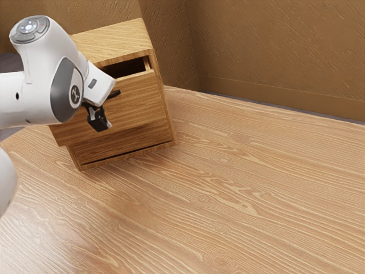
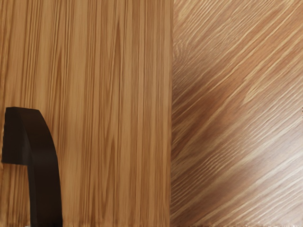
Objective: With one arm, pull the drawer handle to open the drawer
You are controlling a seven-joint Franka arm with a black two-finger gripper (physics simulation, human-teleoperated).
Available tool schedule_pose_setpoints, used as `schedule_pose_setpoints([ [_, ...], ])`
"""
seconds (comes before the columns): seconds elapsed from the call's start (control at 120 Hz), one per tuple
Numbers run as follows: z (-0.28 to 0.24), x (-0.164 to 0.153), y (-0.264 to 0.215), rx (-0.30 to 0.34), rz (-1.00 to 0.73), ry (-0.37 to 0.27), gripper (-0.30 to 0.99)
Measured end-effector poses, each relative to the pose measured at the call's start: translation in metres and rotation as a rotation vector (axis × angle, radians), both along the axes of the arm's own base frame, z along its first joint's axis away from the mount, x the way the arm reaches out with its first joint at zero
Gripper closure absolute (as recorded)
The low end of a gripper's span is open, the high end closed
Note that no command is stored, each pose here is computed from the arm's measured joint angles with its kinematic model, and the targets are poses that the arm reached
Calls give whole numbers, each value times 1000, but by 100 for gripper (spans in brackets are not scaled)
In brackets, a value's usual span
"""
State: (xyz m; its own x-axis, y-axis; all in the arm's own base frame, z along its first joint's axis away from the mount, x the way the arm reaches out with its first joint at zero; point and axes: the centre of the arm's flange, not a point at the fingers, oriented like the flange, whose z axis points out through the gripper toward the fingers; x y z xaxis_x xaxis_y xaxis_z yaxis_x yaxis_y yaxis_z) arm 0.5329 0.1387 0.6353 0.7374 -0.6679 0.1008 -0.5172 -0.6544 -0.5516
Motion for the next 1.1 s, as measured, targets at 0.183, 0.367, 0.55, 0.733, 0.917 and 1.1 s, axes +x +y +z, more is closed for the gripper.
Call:
schedule_pose_setpoints([
  [0.183, 7, -12, -9, 3, -4, -13, 14],
  [0.367, 10, -24, -19, 8, -3, -20, 12],
  [0.55, 14, -37, -21, 2, 1, -34, 13],
  [0.733, 11, -38, -26, 4, 0, -28, 10],
  [0.917, 8, -43, -31, 12, 7, -23, 9],
  [1.1, 6, -47, -35, 25, 14, -18, 10],
])
